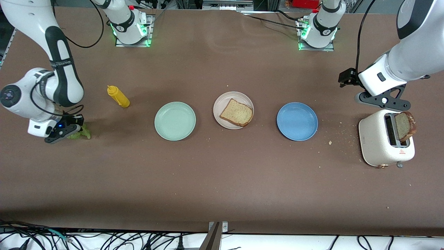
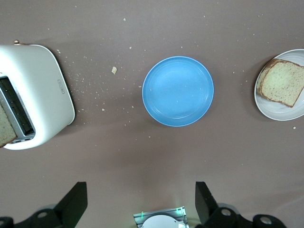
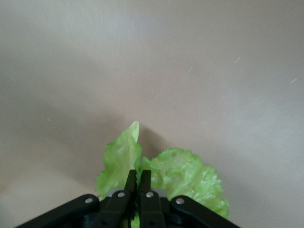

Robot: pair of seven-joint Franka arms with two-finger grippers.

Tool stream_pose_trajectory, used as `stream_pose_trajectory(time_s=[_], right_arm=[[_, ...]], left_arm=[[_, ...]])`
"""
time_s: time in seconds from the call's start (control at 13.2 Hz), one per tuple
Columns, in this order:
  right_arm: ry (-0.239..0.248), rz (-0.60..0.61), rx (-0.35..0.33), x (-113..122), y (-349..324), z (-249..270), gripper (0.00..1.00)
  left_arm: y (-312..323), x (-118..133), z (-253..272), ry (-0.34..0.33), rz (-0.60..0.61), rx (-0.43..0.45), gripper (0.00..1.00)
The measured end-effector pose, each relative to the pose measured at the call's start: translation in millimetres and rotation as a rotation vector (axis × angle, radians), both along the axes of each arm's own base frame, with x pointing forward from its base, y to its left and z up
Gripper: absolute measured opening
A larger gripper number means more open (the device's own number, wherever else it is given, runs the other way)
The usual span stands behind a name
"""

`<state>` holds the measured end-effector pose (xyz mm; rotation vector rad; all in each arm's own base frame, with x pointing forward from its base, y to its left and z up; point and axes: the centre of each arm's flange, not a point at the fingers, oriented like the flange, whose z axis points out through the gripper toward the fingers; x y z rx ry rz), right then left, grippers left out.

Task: Make sandwich in beige plate with both arms
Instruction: 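Lower the right gripper onto the green lettuce leaf and grasp it, then carry the lettuce leaf onto the bread on the beige plate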

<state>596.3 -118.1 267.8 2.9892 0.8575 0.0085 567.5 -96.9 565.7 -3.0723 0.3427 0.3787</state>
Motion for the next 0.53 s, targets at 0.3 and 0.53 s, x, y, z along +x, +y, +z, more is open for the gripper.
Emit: stream_pose_trajectory(time_s=[0.3, 0.53], right_arm=[[0.078, -0.169, 0.025, 35, 41, 88, 0.05], [0.124, -0.391, 0.047, 43, 101, 131, 0.05]], left_arm=[[-1, -1, 0, 0.003, 0.001, 0.001, 1.00], [2, 0, -1, 0.004, 0.014, 0.003, 1.00]])
